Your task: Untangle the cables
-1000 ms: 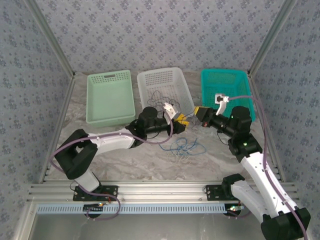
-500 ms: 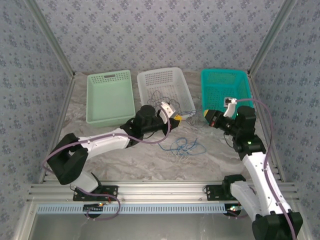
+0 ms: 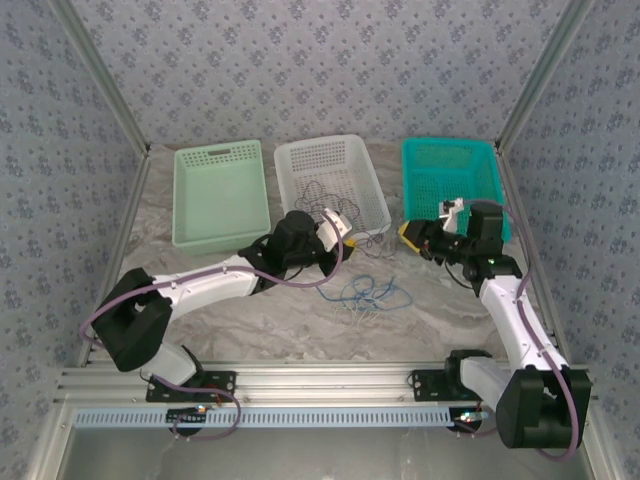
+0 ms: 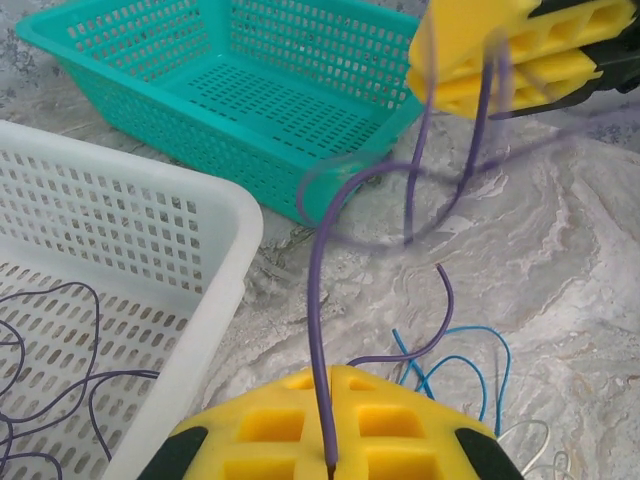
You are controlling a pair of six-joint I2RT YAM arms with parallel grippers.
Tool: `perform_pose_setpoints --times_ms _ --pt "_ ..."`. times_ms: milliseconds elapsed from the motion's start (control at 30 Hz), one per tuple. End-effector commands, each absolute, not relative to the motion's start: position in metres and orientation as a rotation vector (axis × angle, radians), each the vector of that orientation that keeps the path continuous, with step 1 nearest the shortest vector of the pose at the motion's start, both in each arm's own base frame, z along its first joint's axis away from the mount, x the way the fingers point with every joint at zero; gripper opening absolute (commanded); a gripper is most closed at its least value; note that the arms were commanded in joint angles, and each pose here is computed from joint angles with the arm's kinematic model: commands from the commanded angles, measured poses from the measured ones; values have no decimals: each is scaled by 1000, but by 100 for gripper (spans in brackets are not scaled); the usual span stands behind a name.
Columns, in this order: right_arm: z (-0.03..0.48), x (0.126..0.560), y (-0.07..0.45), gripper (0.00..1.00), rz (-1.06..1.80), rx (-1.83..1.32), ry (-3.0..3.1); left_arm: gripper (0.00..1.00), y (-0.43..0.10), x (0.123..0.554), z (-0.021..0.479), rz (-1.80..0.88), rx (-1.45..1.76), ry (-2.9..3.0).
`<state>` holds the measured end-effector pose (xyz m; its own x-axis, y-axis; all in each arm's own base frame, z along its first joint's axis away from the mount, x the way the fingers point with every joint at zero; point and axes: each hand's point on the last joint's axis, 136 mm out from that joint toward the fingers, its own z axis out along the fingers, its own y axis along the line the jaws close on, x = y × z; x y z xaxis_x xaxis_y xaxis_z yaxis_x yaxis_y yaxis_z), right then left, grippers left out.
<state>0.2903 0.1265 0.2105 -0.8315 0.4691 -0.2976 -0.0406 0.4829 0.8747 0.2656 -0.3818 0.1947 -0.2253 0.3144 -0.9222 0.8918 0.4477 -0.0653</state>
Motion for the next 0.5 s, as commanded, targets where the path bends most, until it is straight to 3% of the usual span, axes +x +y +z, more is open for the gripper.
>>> perform_pose_setpoints --times_ms 0,33,100,267,467 --pt "212 277 133 53 1337 247 2275 0 -380 271 225 -750 1014 1702" --pt "210 275 131 65 1299 230 2286 0 -380 271 227 -746 1015 1698" --pt "206 273 122 73 1180 205 2298 0 -378 272 230 -736 1014 1703" --pt "225 265 114 73 966 73 2243 0 -375 271 234 -720 1025 1709" --pt "235 257 143 73 990 -118 2199 0 -375 270 242 -717 1022 1687"
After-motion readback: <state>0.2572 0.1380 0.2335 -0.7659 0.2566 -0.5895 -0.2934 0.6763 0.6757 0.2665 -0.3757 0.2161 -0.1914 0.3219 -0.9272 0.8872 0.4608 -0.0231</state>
